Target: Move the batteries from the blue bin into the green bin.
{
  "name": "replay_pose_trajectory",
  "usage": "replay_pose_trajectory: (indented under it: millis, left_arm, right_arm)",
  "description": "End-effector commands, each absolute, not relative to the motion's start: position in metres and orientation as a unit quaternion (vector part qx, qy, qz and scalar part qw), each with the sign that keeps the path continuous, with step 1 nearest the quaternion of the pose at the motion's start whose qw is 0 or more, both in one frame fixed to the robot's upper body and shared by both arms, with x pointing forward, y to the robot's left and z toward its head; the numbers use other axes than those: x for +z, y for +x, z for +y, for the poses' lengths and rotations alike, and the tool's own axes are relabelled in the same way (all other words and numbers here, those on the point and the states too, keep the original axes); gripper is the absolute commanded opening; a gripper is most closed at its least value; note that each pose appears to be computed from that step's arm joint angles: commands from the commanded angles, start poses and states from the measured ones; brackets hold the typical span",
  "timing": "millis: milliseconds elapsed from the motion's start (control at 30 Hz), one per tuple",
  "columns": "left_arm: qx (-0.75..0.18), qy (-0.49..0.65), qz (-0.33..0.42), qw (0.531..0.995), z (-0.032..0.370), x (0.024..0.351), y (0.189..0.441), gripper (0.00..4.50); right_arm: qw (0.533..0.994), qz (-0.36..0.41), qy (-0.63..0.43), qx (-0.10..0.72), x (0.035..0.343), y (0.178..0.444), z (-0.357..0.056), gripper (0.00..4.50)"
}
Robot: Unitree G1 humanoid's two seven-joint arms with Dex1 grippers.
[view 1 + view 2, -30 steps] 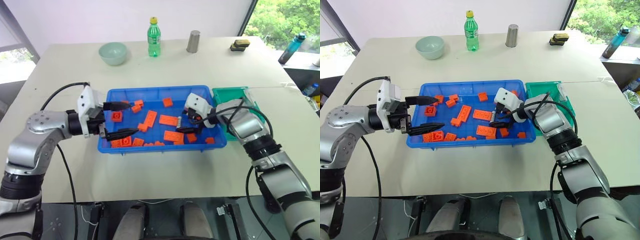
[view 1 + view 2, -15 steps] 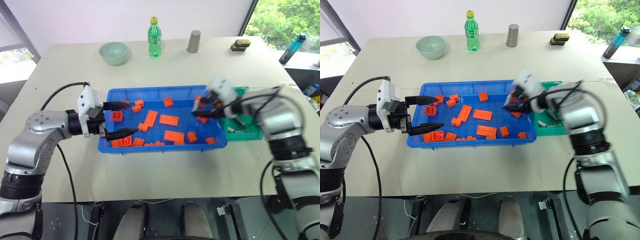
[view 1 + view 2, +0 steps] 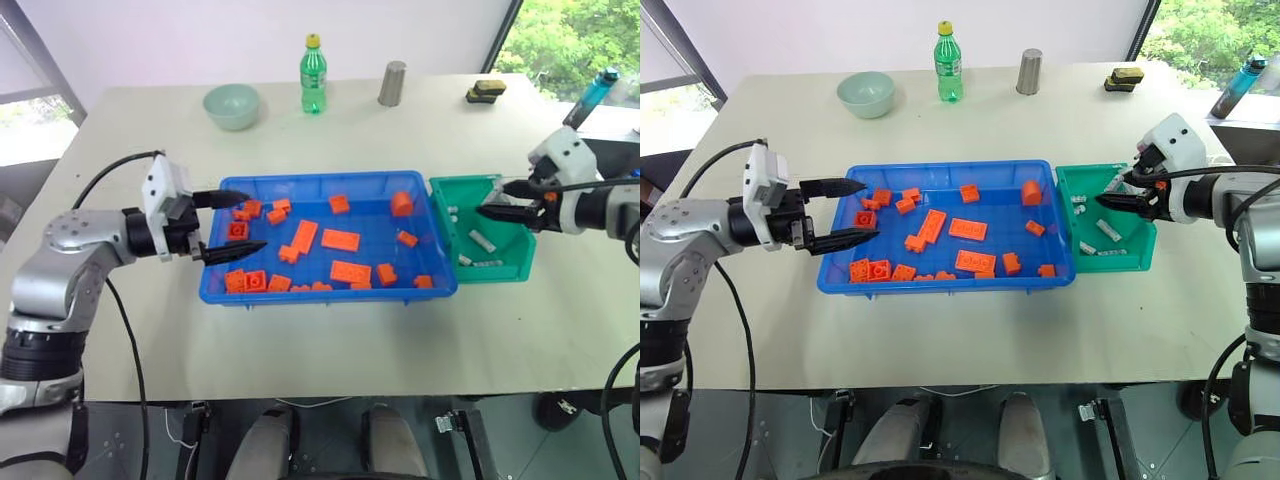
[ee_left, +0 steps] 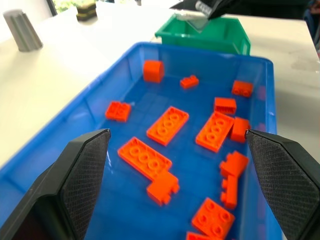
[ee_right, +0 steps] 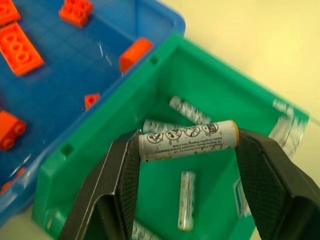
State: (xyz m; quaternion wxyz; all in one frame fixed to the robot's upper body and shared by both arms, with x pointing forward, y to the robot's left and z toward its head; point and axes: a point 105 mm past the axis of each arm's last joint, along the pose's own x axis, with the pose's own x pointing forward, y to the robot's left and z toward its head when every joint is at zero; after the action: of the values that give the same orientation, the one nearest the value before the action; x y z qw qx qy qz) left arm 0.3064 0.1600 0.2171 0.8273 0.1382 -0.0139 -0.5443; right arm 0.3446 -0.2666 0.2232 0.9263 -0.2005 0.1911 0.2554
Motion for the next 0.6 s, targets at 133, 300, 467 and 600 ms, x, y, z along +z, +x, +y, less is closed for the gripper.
replay_pose_trajectory:
  millis: [133,300,467,600]
  left_arm:
    - [-0.546,0.155,-0.033,0.823,0.159,0.228,0.307,4.50]
    - [-0.539,0.160,-0.026,0.827,0.170,0.231,0.306,4.50]
    - [-0.502,0.158,-0.009,0.850,0.206,0.248,0.307,4.50]
    - [-0.472,0.167,-0.007,0.866,0.231,0.261,0.304,4.50]
  right_arm:
    - [0.928,0.168,-0.218,0.249,0.233,0.344,-0.262,4.46]
    - [0.929,0.140,-0.200,0.277,0.248,0.334,-0.262,4.46]
    - [0.928,0.103,-0.176,0.312,0.261,0.302,-0.293,4.46]
    - [0.925,0.112,-0.193,0.308,0.249,0.282,-0.323,4.46]
